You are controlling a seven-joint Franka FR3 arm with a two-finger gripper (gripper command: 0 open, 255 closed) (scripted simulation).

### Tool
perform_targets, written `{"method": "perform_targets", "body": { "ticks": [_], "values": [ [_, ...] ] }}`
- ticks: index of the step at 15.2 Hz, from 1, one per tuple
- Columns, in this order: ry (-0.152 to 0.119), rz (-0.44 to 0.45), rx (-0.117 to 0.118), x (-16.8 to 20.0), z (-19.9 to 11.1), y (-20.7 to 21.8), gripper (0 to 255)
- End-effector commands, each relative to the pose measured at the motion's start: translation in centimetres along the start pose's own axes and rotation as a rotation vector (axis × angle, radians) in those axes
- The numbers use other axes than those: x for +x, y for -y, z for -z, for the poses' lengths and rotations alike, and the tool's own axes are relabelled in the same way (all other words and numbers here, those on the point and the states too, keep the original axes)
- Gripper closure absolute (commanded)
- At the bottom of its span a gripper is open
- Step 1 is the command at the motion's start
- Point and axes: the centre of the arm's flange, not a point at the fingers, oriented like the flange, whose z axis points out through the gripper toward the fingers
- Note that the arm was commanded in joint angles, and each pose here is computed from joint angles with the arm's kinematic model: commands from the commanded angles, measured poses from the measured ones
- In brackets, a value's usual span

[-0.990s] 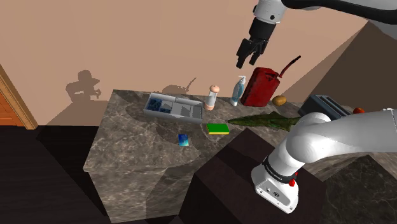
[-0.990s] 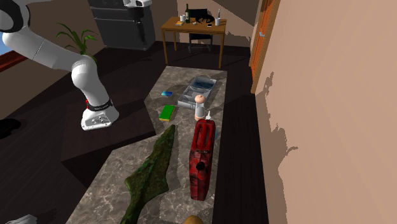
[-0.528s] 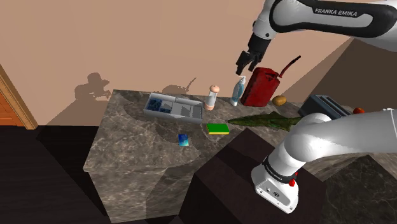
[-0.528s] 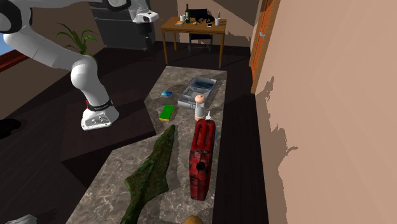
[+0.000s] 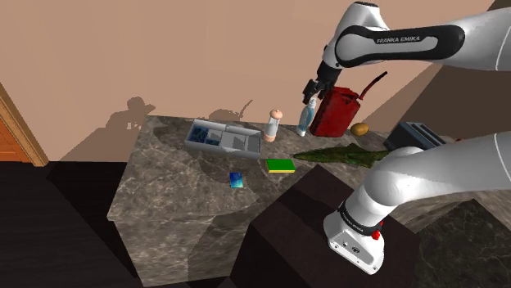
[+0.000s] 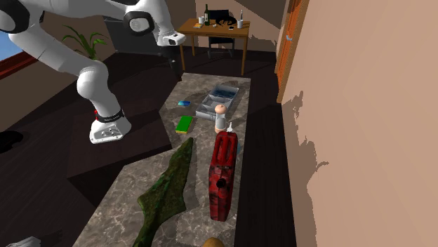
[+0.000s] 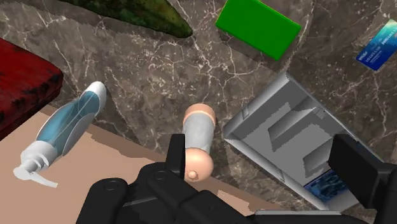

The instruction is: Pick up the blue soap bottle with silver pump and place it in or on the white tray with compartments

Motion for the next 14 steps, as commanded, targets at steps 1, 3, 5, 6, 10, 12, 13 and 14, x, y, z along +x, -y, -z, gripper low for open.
{"method": "perform_targets", "body": {
  "ticks": [1,3,5,6,10,12,13,14],
  "values": [
    [-0.017,-0.009,-0.011,0.4,-1.6,-2.1,0],
    [-0.032,-0.018,-0.021,0.9,-3.3,-3.9,0],
    [-0.047,-0.028,-0.03,1.4,-4.9,-5.6,0],
    [-0.054,-0.032,-0.035,1.6,-5.8,-6.5,0],
    [-0.084,-0.051,-0.054,2.6,-9.0,-10.2,0],
    [-0.098,-0.06,-0.064,3.2,-10.5,-12.1,0],
    [-0.106,-0.065,-0.069,3.4,-11.3,-13.0,0],
    [-0.113,-0.07,-0.074,3.7,-12.1,-13.9,0]
  ]
}}
